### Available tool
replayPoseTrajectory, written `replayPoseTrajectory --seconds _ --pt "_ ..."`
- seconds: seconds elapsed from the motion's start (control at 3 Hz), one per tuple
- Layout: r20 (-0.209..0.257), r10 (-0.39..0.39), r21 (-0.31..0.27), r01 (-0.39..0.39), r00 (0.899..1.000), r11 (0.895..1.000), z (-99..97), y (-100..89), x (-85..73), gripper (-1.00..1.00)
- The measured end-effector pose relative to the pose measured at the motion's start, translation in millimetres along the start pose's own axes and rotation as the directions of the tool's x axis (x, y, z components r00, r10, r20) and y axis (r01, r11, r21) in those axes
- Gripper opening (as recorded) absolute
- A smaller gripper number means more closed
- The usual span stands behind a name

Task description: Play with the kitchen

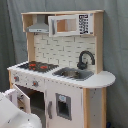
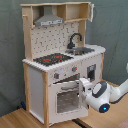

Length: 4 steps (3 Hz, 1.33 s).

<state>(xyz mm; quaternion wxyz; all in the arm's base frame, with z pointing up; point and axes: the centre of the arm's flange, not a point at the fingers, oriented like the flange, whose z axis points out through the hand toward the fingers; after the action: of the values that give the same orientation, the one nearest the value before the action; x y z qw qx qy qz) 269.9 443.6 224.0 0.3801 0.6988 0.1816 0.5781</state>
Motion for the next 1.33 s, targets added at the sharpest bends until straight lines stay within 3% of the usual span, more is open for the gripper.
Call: replayPoseTrajectory --seconds 0.67,1.0,1.33 --pt "0.041 -0.024 0.036 0.023 0.999 0.999 55.3 0.1 15.8 1.0" --pt "0.002 -0.061 -0.007 0.061 0.998 0.998 45.1 9.2 34.7 1.0" --pt "-0.025 -0.101 -0.045 0.1 0.995 0.994 22.4 16.1 40.6 1.0"
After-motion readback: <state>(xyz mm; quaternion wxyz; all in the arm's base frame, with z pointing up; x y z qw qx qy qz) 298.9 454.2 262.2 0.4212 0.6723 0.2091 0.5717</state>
